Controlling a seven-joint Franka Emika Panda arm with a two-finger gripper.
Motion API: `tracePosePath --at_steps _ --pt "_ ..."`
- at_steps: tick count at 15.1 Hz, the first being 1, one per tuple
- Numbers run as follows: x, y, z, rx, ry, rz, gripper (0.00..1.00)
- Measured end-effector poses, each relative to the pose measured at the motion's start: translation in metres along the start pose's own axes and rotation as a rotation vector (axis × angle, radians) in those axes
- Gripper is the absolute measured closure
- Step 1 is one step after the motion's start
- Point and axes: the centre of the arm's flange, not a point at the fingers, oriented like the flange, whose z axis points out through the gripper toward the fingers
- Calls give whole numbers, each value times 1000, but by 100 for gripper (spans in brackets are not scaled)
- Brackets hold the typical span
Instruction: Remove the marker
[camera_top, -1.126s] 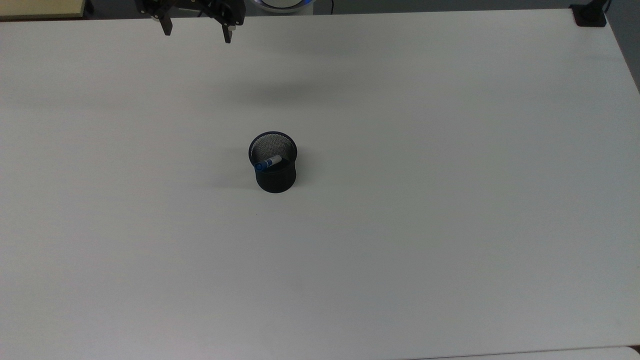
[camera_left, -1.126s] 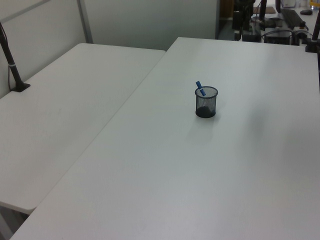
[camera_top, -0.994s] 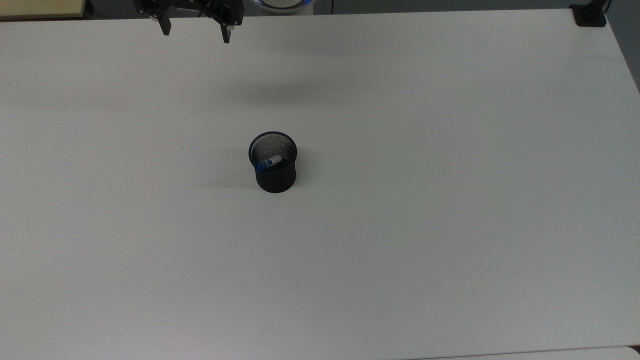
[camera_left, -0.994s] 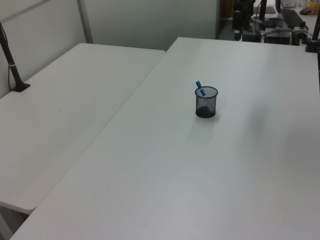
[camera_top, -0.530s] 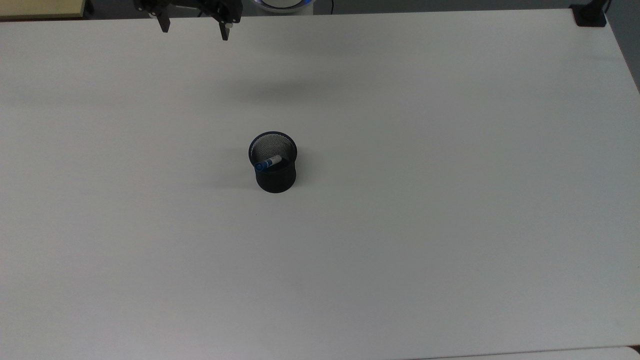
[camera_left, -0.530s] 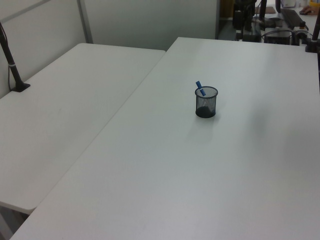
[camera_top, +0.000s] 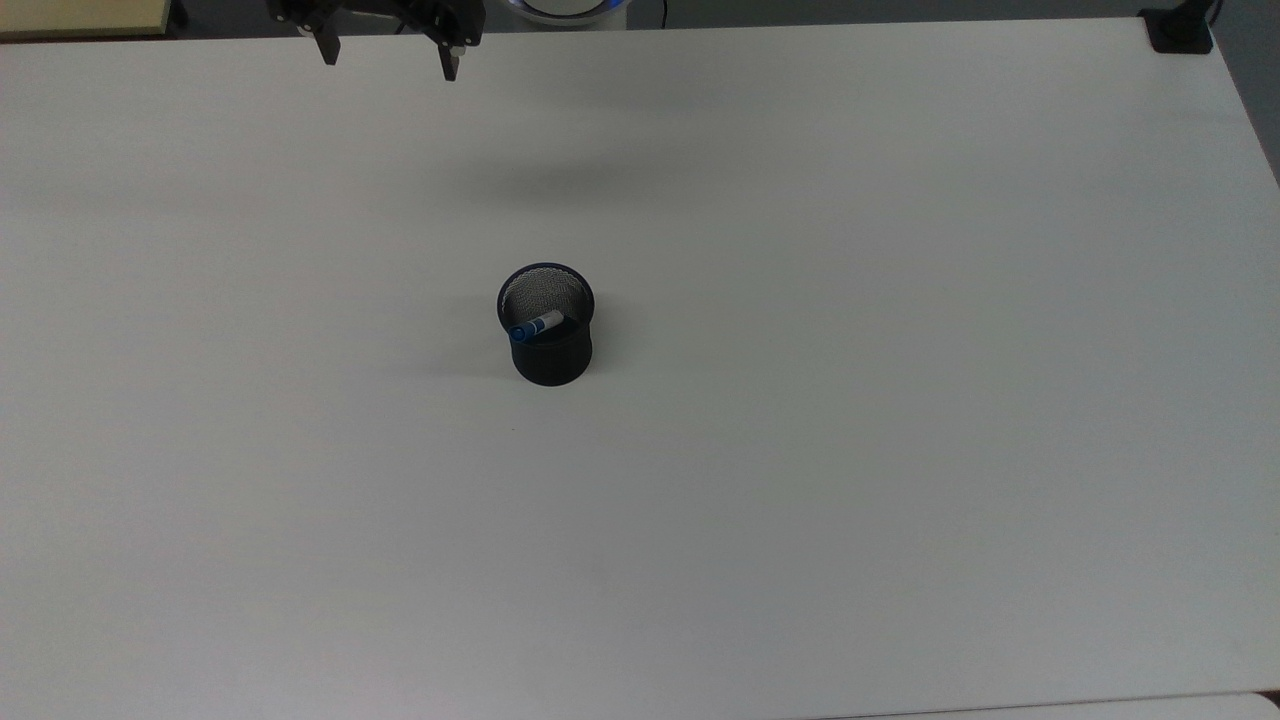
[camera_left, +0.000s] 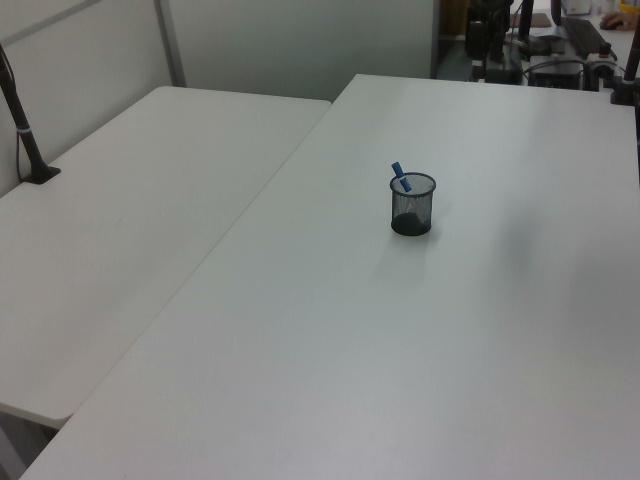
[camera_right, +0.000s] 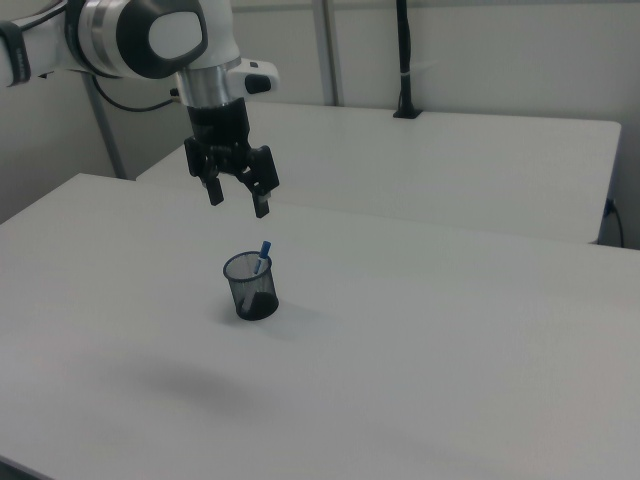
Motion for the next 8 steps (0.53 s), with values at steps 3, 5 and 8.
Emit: tracePosePath --at_steps 3,5,8 --pt "0 0 -2 0 4 0 0" --pt "0 0 -2 0 5 0 0" --pt "0 0 -2 0 5 0 0"
